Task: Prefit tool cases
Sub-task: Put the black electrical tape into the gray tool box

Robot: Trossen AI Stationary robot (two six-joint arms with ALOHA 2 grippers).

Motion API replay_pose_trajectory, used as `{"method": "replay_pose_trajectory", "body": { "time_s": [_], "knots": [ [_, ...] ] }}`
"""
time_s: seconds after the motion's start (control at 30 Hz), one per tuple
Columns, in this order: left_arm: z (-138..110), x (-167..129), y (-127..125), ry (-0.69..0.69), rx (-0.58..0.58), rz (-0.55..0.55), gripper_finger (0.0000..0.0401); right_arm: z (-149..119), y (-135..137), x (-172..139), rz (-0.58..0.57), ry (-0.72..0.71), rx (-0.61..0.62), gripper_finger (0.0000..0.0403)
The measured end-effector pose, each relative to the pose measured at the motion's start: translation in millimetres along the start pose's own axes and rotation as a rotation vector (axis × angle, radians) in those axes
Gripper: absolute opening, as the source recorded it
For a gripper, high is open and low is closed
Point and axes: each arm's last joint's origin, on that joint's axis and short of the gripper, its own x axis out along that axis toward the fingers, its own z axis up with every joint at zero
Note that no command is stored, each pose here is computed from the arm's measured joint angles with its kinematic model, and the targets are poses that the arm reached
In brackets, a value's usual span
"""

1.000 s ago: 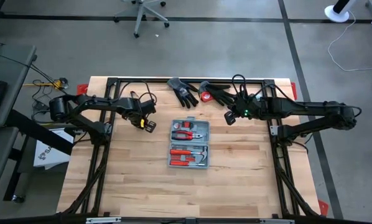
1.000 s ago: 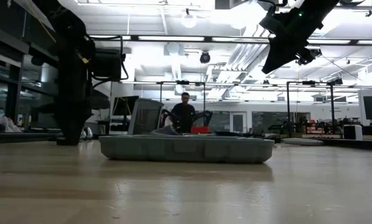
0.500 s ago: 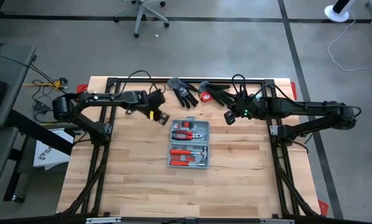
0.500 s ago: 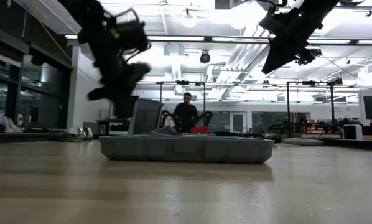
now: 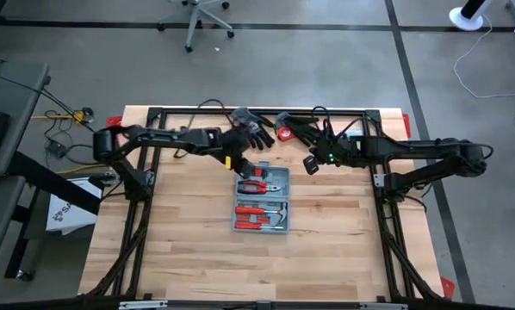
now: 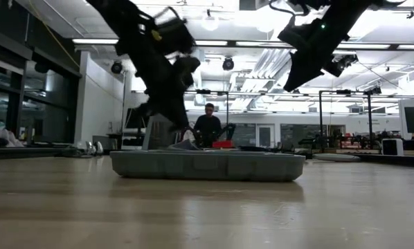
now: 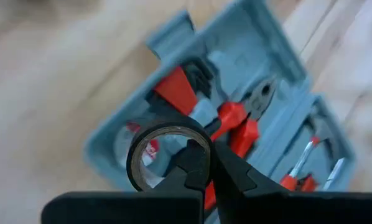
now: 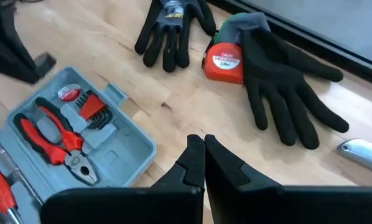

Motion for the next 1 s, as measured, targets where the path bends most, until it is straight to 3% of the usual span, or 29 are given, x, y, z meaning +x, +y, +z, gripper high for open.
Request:
{"method": "replay_pose_trajectory", "body": {
  "time_s": [0.27,0.47,0.6,1.0],
  "knots": [
    [-3,42,-6,0.112,0.060,0.099,0.0000,-2,3,4,0.028,0.034,-0.004,0.0000],
    [-5,39,-6,0.107,0.101,0.178,0.0000,-2,3,4,0.034,0.040,-0.006,0.0000],
    [-2,38,-2,0.111,0.096,0.170,0.0002,-2,3,4,0.034,0.040,-0.008,0.0000],
    [-2,38,-2,0.106,0.099,0.160,0.0059,-2,3,4,0.027,0.036,-0.009,0.0000]
  ]
}}
